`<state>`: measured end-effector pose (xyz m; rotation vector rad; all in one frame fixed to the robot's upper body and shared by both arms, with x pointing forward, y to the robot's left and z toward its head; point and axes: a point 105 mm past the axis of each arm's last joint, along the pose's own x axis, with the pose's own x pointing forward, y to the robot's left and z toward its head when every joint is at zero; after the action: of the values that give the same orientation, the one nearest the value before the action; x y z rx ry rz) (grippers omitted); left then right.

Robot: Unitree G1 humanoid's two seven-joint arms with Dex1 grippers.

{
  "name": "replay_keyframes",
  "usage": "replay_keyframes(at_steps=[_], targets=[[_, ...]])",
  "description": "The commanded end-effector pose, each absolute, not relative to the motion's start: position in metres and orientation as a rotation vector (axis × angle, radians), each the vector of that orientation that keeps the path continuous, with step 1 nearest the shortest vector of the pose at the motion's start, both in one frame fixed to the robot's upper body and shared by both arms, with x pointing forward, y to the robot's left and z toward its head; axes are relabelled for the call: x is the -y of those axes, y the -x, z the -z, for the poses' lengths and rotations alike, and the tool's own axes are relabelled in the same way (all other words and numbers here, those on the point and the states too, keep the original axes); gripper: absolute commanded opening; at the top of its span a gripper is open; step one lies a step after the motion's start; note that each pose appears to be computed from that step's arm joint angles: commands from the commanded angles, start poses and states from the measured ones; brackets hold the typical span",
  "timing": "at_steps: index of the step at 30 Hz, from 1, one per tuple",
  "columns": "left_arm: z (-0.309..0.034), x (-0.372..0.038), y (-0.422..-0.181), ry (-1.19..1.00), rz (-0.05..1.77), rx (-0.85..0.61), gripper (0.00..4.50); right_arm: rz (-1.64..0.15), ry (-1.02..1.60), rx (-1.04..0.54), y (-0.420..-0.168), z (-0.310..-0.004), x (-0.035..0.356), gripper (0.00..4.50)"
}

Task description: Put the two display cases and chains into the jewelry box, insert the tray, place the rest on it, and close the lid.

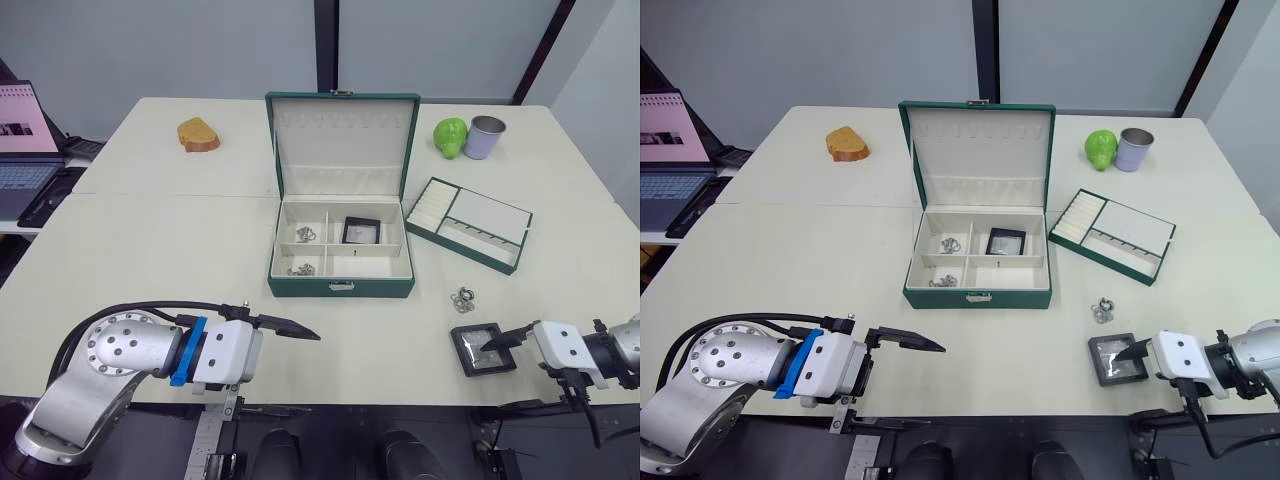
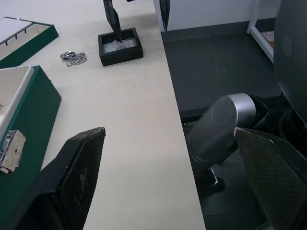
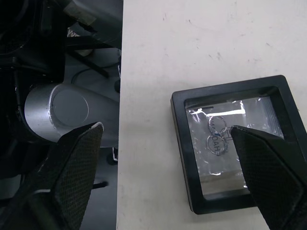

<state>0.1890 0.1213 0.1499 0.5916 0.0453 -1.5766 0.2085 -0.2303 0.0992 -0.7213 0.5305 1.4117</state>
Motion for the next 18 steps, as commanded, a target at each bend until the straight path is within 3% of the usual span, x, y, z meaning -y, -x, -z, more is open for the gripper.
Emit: replay_keyframes(at_steps=[1,5,9,16,18], targets=[[-0.150,-0.117,-0.185,-0.599,1.598,-0.023,4.50,-1.404,0.743,-0.503,-0.213,-0.102,0.228,3.98],[-0.153,-0.117,-0.189,-0.591,1.586,-0.023,4.50,-1.392,0.735,-0.495,-0.216,-0.100,0.227,2.67],[-0.154,-0.119,-0.192,-0.591,1.574,-0.033,4.50,-1.385,0.730,-0.491,-0.217,-0.098,0.226,1.69],[-0.156,-0.119,-0.194,-0.586,1.571,-0.037,4.50,-1.372,0.730,-0.489,-0.219,-0.095,0.227,0.26],[-0.156,-0.119,-0.195,-0.584,1.567,-0.036,4.50,-1.368,0.730,-0.487,-0.220,-0.095,0.227,0.04]])
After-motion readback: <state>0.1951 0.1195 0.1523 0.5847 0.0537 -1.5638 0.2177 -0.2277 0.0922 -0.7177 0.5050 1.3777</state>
